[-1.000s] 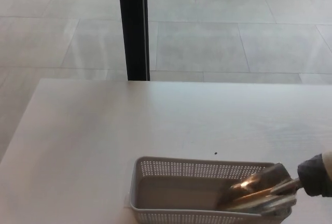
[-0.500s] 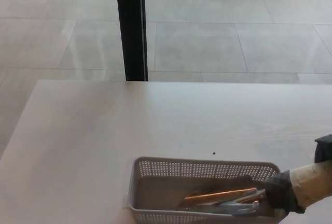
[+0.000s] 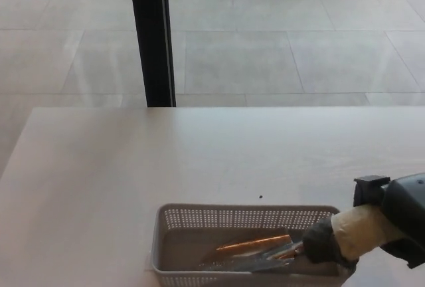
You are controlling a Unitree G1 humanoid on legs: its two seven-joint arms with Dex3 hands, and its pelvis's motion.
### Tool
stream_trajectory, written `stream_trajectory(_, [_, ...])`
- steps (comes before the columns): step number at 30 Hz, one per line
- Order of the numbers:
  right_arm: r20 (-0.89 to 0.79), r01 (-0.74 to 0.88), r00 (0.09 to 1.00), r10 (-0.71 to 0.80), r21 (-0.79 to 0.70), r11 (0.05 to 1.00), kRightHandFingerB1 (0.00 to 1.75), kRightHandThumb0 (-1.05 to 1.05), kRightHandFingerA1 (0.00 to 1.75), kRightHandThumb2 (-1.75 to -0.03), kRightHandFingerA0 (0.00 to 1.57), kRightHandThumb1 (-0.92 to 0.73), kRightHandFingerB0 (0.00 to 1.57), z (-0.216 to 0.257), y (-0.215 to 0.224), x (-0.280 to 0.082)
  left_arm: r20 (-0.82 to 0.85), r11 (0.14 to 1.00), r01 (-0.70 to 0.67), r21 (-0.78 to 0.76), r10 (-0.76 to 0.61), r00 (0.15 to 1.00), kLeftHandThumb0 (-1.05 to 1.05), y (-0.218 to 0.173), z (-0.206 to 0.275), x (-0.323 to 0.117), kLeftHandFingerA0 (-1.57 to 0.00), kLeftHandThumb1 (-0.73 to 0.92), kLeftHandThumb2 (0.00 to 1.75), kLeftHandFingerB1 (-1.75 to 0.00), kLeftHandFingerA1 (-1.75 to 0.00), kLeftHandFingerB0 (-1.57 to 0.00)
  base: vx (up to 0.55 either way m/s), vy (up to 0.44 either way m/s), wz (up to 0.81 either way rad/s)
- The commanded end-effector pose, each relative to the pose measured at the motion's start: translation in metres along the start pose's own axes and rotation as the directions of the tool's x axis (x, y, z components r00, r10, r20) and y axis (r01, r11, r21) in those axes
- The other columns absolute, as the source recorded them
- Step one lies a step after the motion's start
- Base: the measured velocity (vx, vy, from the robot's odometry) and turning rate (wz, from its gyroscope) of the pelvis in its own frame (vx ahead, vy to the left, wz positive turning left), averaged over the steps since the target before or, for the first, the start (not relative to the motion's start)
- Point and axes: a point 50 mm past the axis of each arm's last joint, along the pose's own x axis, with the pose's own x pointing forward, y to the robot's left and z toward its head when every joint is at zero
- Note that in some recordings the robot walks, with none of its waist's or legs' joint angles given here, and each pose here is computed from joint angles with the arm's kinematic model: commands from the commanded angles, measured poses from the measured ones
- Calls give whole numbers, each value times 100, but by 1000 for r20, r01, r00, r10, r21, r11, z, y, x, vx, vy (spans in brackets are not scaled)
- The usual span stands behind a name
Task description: A garden tool is kept on the righthand side and a container is kept on the lefthand side on a desk infront of the robot. the robot uses its right hand to pick up the garden tool and makes a scooping motion inside the container
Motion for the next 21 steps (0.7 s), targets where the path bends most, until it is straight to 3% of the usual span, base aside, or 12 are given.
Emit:
stream_trajectory(1, [50,0,999,-6,107,994,118,-32,175,-92,90,-55,80,28,12,7,-12,1000,-3,-19,3,1000,-74,0,-5,-1,-91,1,105,-95,-104,-83,0,0,0])
stream_trajectory(2, [49,0,999,-5,109,994,118,-32,175,-92,90,-55,80,28,12,7,-12,1000,-4,-19,4,1000,-74,1,-6,-1,-91,1,105,-95,-104,-83,0,0,0])
stream_trajectory(3, [27,10,1000,-14,140,990,99,-30,175,-93,91,-56,82,26,11,7,-15,1000,-1,-20,1,1000,-70,1,-6,-1,-93,-1,103,-93,-103,-84,0,0,0])
stream_trajectory(4, [-23,58,998,-53,266,962,161,-26,175,-105,88,-50,68,20,10,6,-17,999,-14,-36,13,1000,-74,1,-7,-1,-94,-2,103,-96,-105,-86,0,0,0])
stream_trajectory(5, [-44,82,996,-72,306,948,174,-25,175,-107,88,-49,65,17,9,5,-15,999,-10,-36,10,1000,-73,1,-7,-1,-93,-1,103,-95,-104,-84,0,0,0])
stream_trajectory(10, [-158,164,982,-100,473,865,165,-29,175,-120,93,-51,78,2,3,1,-12,1000,0,-6,0,1000,-74,1,-7,-2,-100,-1,105,-94,-102,-87,0,0,0])
stream_trajectory(11, [-167,180,980,-112,480,859,171,-28,175,-126,93,-48,75,-1,1,1,-16,1000,-2,-10,2,1000,-73,2,-7,-2,-93,-1,104,-94,-103,-84,0,0,0])
stream_trajectory(15, [-201,215,971,-132,481,850,168,-28,175,-124,94,-48,77,-12,-3,-3,-22,999,-12,-32,11,1000,-71,2,-9,-2,-93,-3,106,-95,-105,-85,0,0,0])
stream_trajectory(17, [-212,235,966,-150,473,849,164,-29,175,-126,95,-47,81,-20,-7,-7,-28,1000,-2,19,3,1000,-71,2,-9,-2,-103,3,106,-95,-106,-90,0,0,0])
stream_trajectory(21, [-264,278,951,-161,505,817,162,-33,175,-132,95,-41,82,-32,-14,-10,-39,1000,-14,11,14,999,-72,3,-12,-3,-91,4,105,-92,-101,-81,0,0,0])
